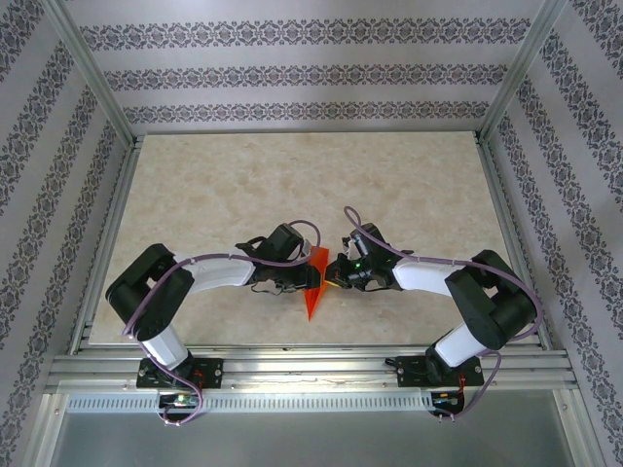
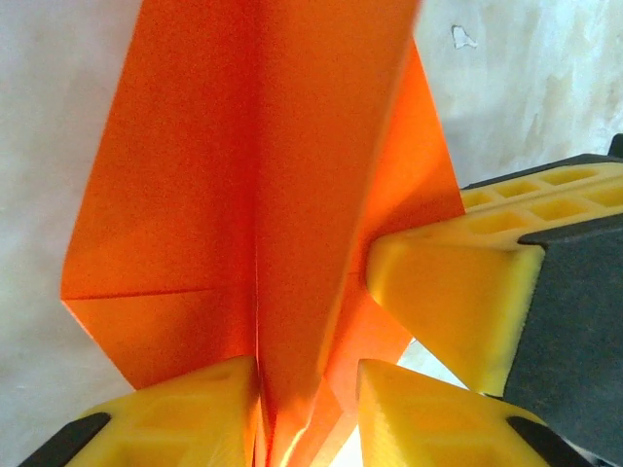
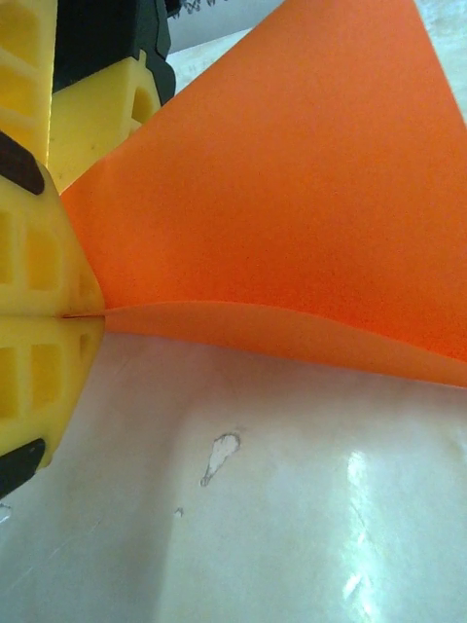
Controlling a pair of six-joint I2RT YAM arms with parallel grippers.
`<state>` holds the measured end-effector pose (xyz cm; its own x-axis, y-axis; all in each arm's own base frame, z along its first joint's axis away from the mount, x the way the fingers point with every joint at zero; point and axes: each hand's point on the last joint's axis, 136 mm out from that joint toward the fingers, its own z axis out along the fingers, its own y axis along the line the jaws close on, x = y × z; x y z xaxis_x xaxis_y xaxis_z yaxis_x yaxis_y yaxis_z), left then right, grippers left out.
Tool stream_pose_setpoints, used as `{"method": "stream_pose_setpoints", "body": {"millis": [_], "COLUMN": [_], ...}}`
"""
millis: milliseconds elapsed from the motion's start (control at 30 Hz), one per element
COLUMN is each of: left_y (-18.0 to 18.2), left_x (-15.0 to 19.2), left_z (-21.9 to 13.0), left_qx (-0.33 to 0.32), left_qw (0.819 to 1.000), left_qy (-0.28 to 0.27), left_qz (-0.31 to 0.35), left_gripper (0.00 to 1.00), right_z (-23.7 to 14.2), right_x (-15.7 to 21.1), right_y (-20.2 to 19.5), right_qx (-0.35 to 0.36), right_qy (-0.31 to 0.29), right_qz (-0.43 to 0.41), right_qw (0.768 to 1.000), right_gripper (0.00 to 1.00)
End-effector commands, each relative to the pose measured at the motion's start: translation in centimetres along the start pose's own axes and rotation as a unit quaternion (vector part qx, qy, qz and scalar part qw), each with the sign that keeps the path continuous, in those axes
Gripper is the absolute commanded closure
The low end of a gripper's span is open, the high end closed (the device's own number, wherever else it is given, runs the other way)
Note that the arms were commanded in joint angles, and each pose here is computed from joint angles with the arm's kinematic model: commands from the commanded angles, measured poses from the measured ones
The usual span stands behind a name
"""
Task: Fold a paper plane with a square sheet of paper (pick it up from the middle)
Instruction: Move a paper plane to the center of the table.
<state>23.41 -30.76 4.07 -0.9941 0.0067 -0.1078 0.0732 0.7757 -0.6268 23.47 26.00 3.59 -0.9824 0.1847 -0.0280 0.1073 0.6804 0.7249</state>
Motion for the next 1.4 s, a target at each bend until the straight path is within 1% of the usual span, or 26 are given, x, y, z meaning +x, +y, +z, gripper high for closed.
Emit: {"method": "stream_pose_setpoints", "body": {"millis": [0, 400, 700, 833, 967, 1233, 1367], "left_y": [0.4, 0.8, 1.2, 0.8, 0.0, 0.5, 0.2], "left_x": [0.5, 0.6, 0.5, 0.6, 0.5, 0.7, 0.6], "left_z": [0.2, 0.9, 1.0, 1.2, 1.5, 1.7, 1.8], "left_qx": [-0.025, -0.057, -0.078, -0.071, -0.050, -0.064, -0.060], "left_qw": [0.999, 0.998, 0.996, 0.996, 0.997, 0.996, 0.996], "left_qy": [0.014, 0.027, 0.035, 0.038, 0.039, 0.047, 0.046], "left_qz": [0.015, 0.025, 0.028, 0.031, 0.034, 0.035, 0.036], "left_gripper": [0.70, 0.76, 0.78, 0.79, 0.79, 0.79, 0.83], "right_z": [0.2, 0.1, 0.0, 0.0, 0.0, -0.1, -0.2], "right_x": [0.0, 0.1, 0.0, 0.0, 0.1, 0.0, -0.1], "right_y": [-0.3, -0.2, -0.3, -0.4, -0.4, -0.5, -0.6], "right_qx": [0.000, -0.003, -0.003, -0.003, -0.003, -0.004, -0.004], "right_qy": [0.001, 0.002, 0.000, 0.001, 0.001, 0.000, -0.001], "right_qz": [0.000, 0.001, 0.001, 0.002, 0.002, 0.003, 0.006], "right_qw": [1.000, 1.000, 1.000, 1.000, 1.000, 1.000, 1.000], "right_gripper": [0.95, 0.95, 0.94, 0.94, 0.94, 0.94, 0.93]}}
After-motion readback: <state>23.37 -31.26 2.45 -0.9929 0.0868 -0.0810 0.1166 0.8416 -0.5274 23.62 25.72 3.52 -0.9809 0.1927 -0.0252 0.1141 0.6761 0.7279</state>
